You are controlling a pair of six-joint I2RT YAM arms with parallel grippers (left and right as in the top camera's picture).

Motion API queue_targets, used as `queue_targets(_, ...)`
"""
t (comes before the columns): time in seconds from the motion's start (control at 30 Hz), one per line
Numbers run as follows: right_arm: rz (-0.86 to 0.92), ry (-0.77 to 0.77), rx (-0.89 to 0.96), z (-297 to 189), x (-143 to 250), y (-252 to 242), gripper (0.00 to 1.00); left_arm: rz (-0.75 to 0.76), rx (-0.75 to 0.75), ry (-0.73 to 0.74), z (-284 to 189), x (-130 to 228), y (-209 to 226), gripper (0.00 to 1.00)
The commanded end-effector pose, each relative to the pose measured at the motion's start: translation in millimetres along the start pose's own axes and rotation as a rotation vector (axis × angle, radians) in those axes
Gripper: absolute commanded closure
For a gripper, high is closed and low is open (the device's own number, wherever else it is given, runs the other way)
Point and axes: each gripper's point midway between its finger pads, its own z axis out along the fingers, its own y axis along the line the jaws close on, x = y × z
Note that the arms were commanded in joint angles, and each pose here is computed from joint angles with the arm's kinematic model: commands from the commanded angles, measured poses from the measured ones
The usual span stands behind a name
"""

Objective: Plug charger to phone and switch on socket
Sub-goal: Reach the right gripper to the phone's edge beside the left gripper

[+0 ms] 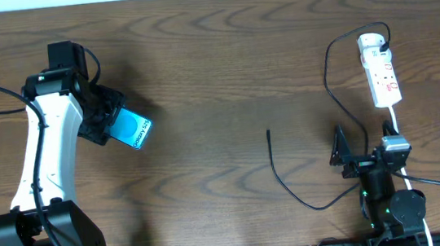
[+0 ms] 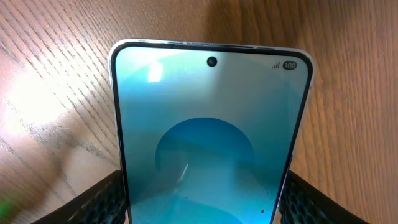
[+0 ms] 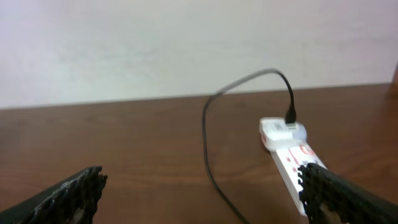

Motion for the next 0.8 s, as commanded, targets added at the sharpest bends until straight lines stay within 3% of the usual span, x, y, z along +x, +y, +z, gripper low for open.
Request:
queue_targets(0.0,0.041,-0.023,-0.06,-3,-15,12,0.01,0.008,0.007,-0.015,-5,-1,1,0.93)
queue_targets(0.23,0.021,0.105,-0.074,-9,-71,23,0.01,0.008,0.007,-0.015,-5,-1,1,0.93)
queue_targets(0.4,0.049,0.462,-0.156,25,-98,49,0.01,0.008,0.009,-0.013,-5,-1,1,0.92)
queue_targets(0.57,0.223,0.84,-0.49,75,-108,118,0.01,0.008,0.009,-0.012,-5,-1,1,0.93)
queue_targets(0.63,0.314,0.887,-0.66,109,-114,146,0.01,0.008,0.014,-0.004,-5,1,0,0.93)
queue_targets(0.77,0.542,0.967,-0.778,163,-86,169,0.01,0.009,0.038,0.023,-6,5,-5,0.93)
